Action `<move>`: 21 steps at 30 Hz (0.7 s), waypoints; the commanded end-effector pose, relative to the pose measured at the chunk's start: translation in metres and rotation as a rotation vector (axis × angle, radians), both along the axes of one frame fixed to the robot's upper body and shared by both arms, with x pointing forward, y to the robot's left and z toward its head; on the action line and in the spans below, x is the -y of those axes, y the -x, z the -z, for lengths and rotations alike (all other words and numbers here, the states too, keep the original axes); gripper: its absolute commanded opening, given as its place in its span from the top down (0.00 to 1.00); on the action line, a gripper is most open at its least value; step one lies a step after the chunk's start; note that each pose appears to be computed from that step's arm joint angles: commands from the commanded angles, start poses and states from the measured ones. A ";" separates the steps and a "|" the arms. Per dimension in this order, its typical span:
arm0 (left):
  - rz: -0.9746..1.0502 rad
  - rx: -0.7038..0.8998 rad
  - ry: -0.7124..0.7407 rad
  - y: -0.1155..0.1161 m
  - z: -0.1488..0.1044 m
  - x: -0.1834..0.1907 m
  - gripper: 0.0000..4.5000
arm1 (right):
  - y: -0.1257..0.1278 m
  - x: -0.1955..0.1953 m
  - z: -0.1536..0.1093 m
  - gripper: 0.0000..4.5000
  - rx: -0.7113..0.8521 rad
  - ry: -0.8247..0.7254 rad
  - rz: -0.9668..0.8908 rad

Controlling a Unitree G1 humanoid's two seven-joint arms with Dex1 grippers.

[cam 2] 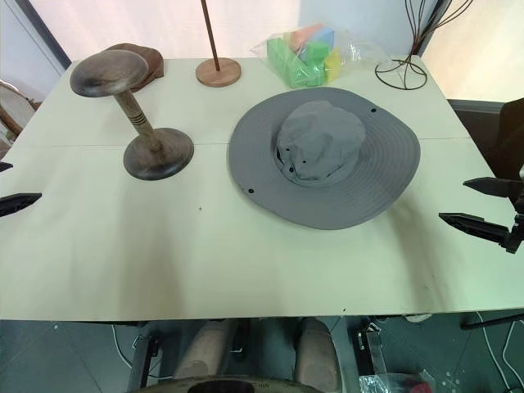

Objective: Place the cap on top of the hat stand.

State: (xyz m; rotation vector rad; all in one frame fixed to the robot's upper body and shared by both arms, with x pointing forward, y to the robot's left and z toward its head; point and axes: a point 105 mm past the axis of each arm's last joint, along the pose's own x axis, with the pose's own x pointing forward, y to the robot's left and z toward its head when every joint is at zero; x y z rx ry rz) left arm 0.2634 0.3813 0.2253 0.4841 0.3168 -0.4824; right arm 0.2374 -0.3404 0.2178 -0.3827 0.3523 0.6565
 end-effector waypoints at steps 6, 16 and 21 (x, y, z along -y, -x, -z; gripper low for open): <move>0.016 0.023 -0.014 -0.003 -0.009 0.002 0.00 | -0.001 -0.002 -0.015 0.01 0.075 0.031 -0.005; 0.173 0.018 0.049 -0.008 -0.032 0.038 0.00 | -0.012 -0.012 -0.030 0.01 0.141 0.083 -0.016; 0.468 -0.037 0.104 0.000 -0.066 0.100 0.00 | -0.022 -0.047 -0.046 0.01 0.260 0.233 -0.102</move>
